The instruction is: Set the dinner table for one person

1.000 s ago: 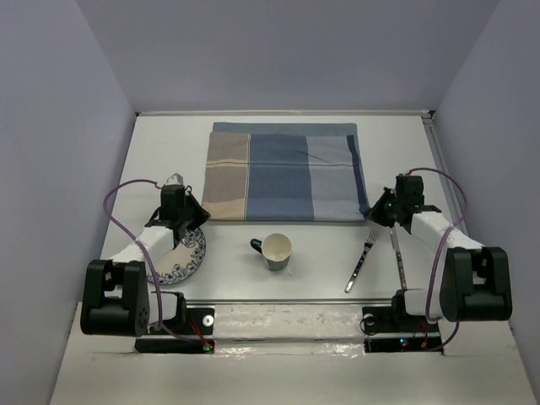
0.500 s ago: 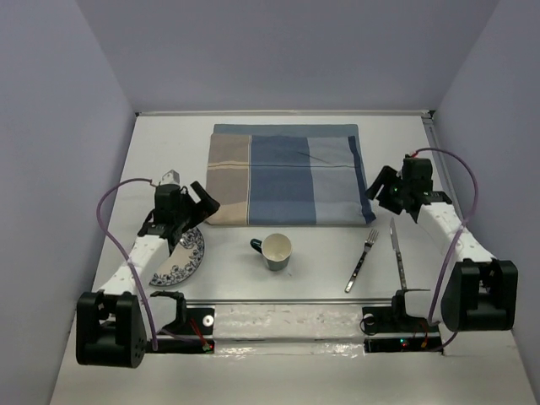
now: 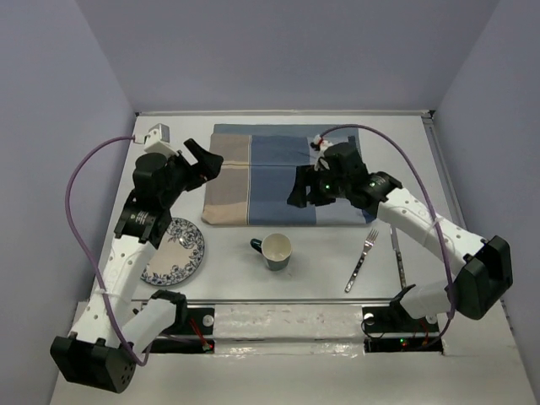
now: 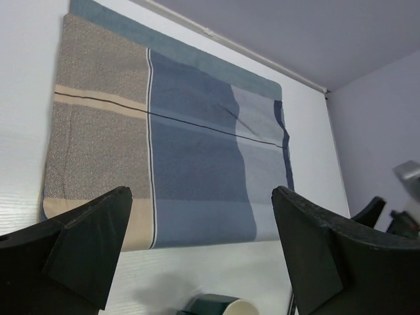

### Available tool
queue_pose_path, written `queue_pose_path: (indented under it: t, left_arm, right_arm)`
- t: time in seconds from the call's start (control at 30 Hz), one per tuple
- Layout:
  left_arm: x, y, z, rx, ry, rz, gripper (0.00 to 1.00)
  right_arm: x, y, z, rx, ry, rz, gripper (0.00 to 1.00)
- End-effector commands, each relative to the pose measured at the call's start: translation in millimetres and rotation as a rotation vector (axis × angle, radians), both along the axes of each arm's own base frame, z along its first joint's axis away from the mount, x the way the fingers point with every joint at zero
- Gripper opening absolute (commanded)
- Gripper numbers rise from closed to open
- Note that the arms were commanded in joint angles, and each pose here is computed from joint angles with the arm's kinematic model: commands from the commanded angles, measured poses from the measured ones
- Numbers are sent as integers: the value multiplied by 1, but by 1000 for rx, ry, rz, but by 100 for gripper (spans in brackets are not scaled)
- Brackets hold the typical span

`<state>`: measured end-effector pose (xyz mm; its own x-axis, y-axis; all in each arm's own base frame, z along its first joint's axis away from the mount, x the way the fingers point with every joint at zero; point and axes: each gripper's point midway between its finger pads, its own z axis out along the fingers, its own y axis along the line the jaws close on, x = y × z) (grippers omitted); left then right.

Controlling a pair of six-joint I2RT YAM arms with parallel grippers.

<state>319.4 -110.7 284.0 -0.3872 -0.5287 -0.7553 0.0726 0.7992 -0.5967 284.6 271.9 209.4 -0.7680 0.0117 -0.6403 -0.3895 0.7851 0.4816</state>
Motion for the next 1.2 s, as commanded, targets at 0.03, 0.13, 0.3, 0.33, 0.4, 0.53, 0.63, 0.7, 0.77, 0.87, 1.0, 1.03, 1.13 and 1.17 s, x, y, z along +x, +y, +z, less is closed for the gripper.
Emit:
queue_pose_path:
  t: [0.03,0.13,0.3,0.33,0.4,0.53,0.63,0.7,0.77,0.87,1.0,1.03,1.13,1.17]
  left_arm:
    - [-27,1,37,47,-29,-35,99]
    - [-36,-2,45,50,-27,-59,99]
    - [-43,-10,60,45,-51,-94,99]
    - [-41,-10,61,49,-57,-96,99]
    - [-40,-13,58,50,-51,-102,99]
    - [-40,-17,57,47,-59,-117,99]
    - [-39,-13,65,76,-86,-106,99]
    - [-36,-4,77,104,-106,-63,99]
    - [-34,-1,84,139,-123,-57,99]
    - [-33,1,95,154,-141,-50,99]
    - [-32,1,92,164,-142,-50,99]
    - [-32,0,88,170,-137,-55,99]
    - [-34,-3,84,185,-134,-72,99]
    - [-34,-2,82,190,-132,-68,99]
  right_arm:
    - [-69,8,-30,-187,126,201,74]
    - [-81,0,-46,-252,170,194,74]
    - [-98,17,-54,-271,218,248,72]
    - [-98,23,-57,-277,228,258,72]
    - [-103,31,-63,-298,230,269,71]
    - [-91,37,-82,-349,230,224,63]
    - [-74,50,-80,-339,188,203,54]
    - [-64,54,-73,-336,164,169,20]
    - [-52,61,-49,-303,108,139,0]
    - [-23,59,2,-267,-1,62,0]
    - [56,28,52,-217,-106,-103,0]
    - [75,20,60,-211,-130,-137,0]
    - [152,-24,85,-216,-222,-301,0]
    - [168,-36,89,-214,-231,-335,0]
